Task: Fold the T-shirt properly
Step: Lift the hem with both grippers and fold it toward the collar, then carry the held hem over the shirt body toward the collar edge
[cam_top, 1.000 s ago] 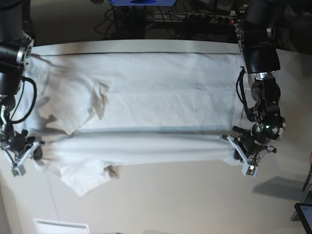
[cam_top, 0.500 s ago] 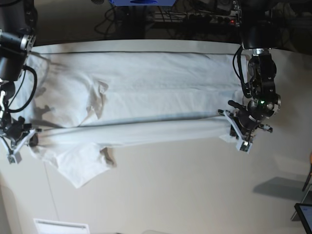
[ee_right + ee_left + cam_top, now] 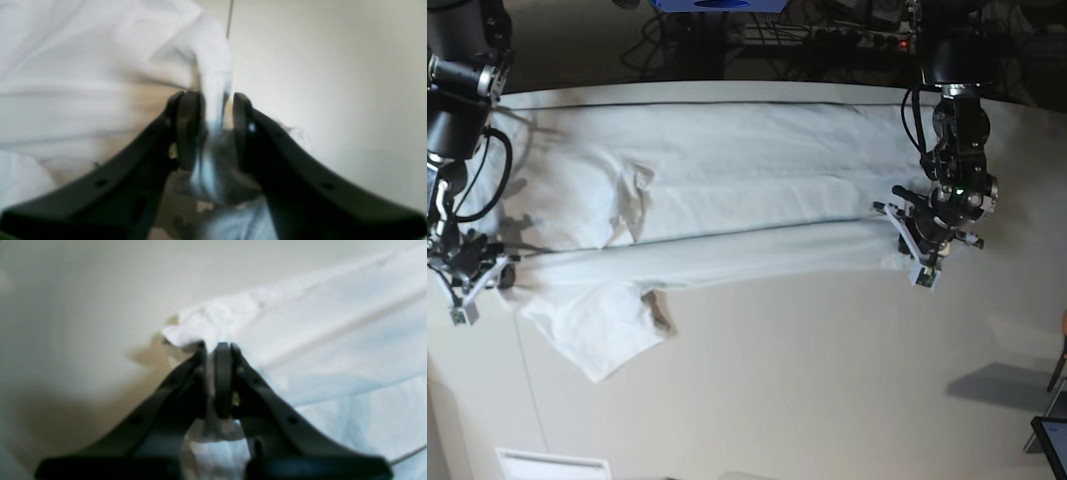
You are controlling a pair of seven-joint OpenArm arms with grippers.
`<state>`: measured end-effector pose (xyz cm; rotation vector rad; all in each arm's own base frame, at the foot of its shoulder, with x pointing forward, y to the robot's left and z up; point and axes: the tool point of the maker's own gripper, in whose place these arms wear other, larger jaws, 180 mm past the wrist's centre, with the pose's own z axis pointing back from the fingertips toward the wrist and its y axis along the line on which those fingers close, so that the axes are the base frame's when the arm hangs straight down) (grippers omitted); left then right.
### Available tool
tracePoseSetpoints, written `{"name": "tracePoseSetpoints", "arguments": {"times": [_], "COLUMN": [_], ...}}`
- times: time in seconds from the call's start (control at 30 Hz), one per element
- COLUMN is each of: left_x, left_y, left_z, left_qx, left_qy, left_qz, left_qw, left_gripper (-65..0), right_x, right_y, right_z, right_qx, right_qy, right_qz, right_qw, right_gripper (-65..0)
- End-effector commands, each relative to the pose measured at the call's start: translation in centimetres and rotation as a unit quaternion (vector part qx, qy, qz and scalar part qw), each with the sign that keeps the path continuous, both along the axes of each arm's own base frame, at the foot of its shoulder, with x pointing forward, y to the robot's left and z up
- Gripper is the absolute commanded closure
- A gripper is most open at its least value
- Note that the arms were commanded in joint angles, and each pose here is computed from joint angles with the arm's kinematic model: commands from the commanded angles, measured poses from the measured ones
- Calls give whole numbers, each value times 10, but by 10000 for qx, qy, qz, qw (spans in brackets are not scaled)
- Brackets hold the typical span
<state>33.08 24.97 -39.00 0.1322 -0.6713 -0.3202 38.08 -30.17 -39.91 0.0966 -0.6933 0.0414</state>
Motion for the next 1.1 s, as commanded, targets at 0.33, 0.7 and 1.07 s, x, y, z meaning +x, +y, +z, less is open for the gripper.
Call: {"name": "tracePoseSetpoints", "arguments": {"times": [0.33, 0.7, 1.07], "left_x": [10, 11, 13], "left_y": [-13, -15, -23], "left_z": [9, 9, 8], "left_qx": [174, 181, 114], "left_qy": [-123, -114, -129], "left_qz": [-262, -307, -341], "left_qw": [9994, 9993, 9993], "left_gripper": [0, 0, 0], "right_x": [7, -2, 48], "right_y": [-56, -53, 78], "right_z": [123, 96, 144], "right_qx": [-733, -371, -582], "right_qy": [-1710, -1241, -1980], "right_qz": [-1429, -1675, 363], "right_qw": [9721, 9773, 9778], "right_gripper": [-411, -408, -412]}}
